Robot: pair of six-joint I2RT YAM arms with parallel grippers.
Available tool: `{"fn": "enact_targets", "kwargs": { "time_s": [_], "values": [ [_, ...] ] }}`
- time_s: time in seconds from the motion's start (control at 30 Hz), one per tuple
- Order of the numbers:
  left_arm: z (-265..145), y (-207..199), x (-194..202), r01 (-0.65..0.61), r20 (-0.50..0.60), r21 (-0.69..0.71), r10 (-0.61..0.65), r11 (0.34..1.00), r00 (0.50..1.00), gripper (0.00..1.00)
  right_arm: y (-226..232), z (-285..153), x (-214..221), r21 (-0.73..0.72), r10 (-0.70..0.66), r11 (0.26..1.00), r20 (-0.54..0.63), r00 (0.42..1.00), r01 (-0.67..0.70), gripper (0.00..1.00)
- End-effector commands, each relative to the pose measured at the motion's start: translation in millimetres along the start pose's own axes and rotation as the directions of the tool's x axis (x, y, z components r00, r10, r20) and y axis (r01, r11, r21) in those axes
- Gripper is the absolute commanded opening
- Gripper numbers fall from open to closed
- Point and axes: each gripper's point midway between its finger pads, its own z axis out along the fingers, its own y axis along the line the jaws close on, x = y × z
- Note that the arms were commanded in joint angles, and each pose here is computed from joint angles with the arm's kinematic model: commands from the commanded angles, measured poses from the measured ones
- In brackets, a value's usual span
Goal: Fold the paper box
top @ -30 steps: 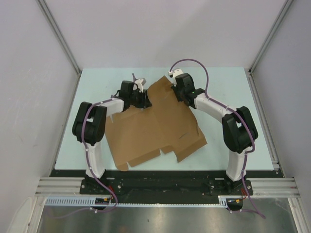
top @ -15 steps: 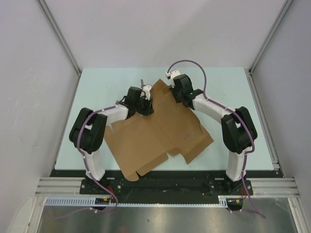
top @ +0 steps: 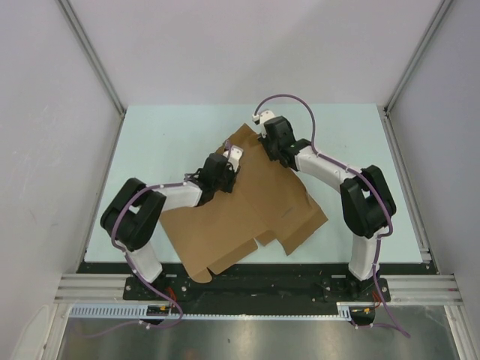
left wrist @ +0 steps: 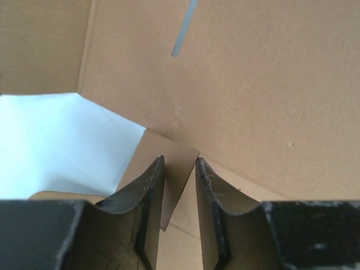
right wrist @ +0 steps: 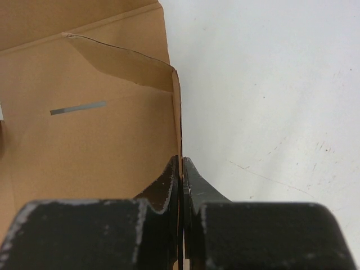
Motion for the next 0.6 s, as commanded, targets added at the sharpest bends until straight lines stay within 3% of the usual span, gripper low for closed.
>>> {"fn": "enact_targets", "kwargs": {
  "time_s": [0.0, 0.27, 0.43, 0.57],
  "values": [
    [-8.3, -2.1, -7.2, -0.065, 0.016, -0.038, 0.066, 0.997, 0.998, 0.36, -2.2, -9.3, -20.5, 0.02, 0.022, 1.0, 0.06, 0.998, -0.024, 0.0],
    [-7.1, -18.2, 13.7, -0.141, -0.092, -0.046, 0.136, 0.989, 0.986, 0.51, 0.1, -8.4, -16.2, 0.017, 0.02, 1.0, 0.051, 0.999, -0.02, 0.0],
    [-12.6, -17.6, 2.0, -0.133, -0.07, -0.072, 0.128, 0.989, 0.989, 0.57, 1.0, -9.8, -16.1, 0.02, 0.012, 1.0, 0.05, 0.999, -0.013, 0.0],
    [-30.7, -10.7, -37.2, -0.103, 0.021, -0.119, 0.106, 0.988, 0.994, 0.64, 1.6, -12.4, -17.1, 0.022, 0.008, 1.0, 0.05, 0.999, -0.009, 0.0]
  ]
}}
